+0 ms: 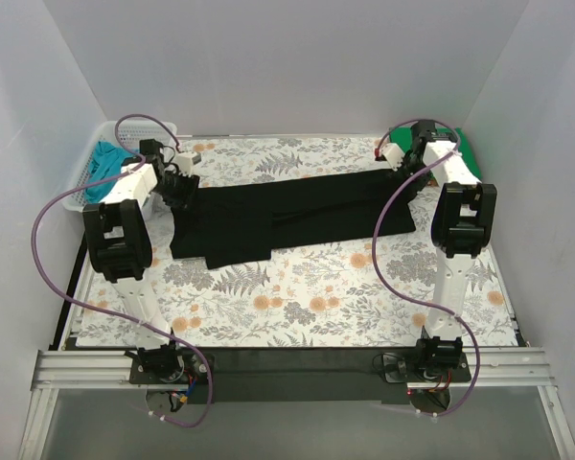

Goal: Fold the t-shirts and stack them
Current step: Fold the tshirt

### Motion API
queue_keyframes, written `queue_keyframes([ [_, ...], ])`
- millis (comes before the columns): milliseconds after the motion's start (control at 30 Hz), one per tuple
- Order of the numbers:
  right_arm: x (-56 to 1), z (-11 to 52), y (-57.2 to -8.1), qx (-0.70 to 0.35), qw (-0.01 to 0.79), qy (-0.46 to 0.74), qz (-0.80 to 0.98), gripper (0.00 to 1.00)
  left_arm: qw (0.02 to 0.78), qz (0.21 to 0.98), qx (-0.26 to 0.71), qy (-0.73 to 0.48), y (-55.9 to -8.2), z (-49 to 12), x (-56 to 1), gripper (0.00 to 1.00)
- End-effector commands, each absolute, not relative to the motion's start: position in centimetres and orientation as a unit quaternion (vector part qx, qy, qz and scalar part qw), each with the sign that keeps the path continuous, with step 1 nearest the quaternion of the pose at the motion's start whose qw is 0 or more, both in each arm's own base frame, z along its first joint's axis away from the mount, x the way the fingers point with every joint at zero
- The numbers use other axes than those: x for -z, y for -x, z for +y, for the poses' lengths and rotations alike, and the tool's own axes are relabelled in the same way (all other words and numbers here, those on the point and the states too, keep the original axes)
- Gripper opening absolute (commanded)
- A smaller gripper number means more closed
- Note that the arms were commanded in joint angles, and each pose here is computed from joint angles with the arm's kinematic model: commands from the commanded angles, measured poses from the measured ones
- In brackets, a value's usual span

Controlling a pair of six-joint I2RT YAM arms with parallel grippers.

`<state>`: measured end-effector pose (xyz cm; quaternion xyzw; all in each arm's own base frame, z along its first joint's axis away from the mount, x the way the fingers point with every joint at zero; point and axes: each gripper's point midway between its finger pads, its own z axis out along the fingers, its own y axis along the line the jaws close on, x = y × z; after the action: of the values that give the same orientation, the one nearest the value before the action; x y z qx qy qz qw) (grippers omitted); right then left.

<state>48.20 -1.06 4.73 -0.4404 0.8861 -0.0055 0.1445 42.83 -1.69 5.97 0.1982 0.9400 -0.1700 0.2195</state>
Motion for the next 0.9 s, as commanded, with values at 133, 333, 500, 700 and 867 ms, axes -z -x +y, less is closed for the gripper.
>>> queue_keyframes([
  [133, -10.6, 1.8, -44.7, -0.038, 0.175, 0.424, 0.888, 0.52, 0.265, 0.933, 0.192, -0.150, -41.7, -1.3, -12.3, 0.44],
  [333, -9.0, 1.5, -40.4, -0.065, 0.140, 0.395, 0.906, 0.49, 0.237, 0.944, 0.200, -0.110, -36.3, -0.3, -11.0, 0.54],
  [500, -7.0, 0.3, -39.9, -0.080, 0.117, 0.343, 0.929, 0.50, 0.228, 0.948, 0.195, -0.106, -33.6, -0.3, -9.3, 0.56],
  [700, -4.7, 0.1, -39.8, -0.078, 0.096, 0.316, 0.941, 0.50, 0.210, 0.954, 0.190, -0.095, -32.9, -0.2, -6.9, 0.56],
  [867, -2.8, -0.8, -39.5, -0.058, 0.079, 0.311, 0.945, 0.50, 0.192, 0.961, 0.180, -0.088, -32.6, 0.3, -4.8, 0.47],
])
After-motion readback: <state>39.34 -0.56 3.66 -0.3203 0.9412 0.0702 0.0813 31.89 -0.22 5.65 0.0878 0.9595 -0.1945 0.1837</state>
